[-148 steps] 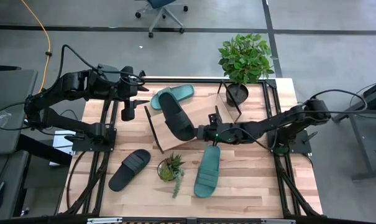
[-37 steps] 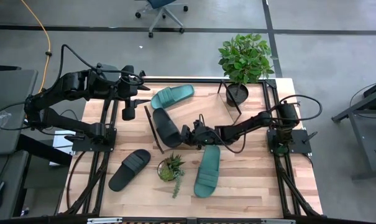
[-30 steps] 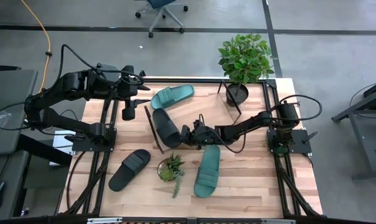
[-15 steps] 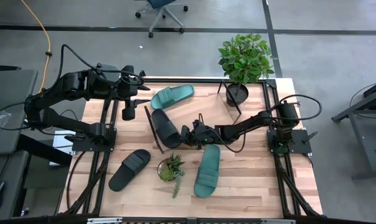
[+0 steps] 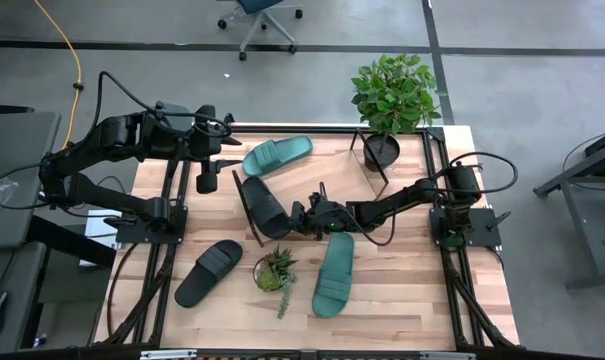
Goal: Pick and place slides into the shelf
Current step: Put the right black slipper on the shelf
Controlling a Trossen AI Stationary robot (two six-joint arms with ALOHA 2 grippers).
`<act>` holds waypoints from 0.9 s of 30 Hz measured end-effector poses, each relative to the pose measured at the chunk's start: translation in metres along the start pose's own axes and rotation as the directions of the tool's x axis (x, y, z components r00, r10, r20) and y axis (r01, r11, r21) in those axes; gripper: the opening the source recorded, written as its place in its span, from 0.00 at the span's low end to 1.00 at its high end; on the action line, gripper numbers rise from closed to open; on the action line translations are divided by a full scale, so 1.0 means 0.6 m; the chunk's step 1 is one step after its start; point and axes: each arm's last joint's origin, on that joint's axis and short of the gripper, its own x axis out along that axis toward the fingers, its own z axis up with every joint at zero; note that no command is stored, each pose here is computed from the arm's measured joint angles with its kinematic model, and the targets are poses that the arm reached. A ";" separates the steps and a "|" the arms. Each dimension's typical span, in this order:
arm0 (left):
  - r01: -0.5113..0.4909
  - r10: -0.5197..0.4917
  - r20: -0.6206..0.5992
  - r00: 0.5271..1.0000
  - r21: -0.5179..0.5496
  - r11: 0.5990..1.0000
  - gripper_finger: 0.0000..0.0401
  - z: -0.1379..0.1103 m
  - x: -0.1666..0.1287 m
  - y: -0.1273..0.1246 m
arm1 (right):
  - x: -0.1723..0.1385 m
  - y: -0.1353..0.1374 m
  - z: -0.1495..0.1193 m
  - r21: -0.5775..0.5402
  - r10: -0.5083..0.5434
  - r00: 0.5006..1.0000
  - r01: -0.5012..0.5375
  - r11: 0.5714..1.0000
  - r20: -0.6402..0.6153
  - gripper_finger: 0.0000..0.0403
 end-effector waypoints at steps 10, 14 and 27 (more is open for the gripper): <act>0.000 0.000 0.000 1.000 0.005 1.000 0.45 0.000 0.000 0.000 | 0.000 0.001 0.000 0.001 0.003 1.000 -0.003 1.000 -0.008 0.17; 0.000 0.000 0.000 1.000 0.006 1.000 0.45 0.000 0.000 0.000 | 0.000 0.002 -0.001 -0.006 0.007 1.000 -0.007 1.000 -0.028 0.18; 0.000 0.000 0.000 1.000 0.017 1.000 0.45 0.000 0.000 0.000 | 0.001 0.002 0.002 0.003 0.009 1.000 -0.008 1.000 -0.025 0.35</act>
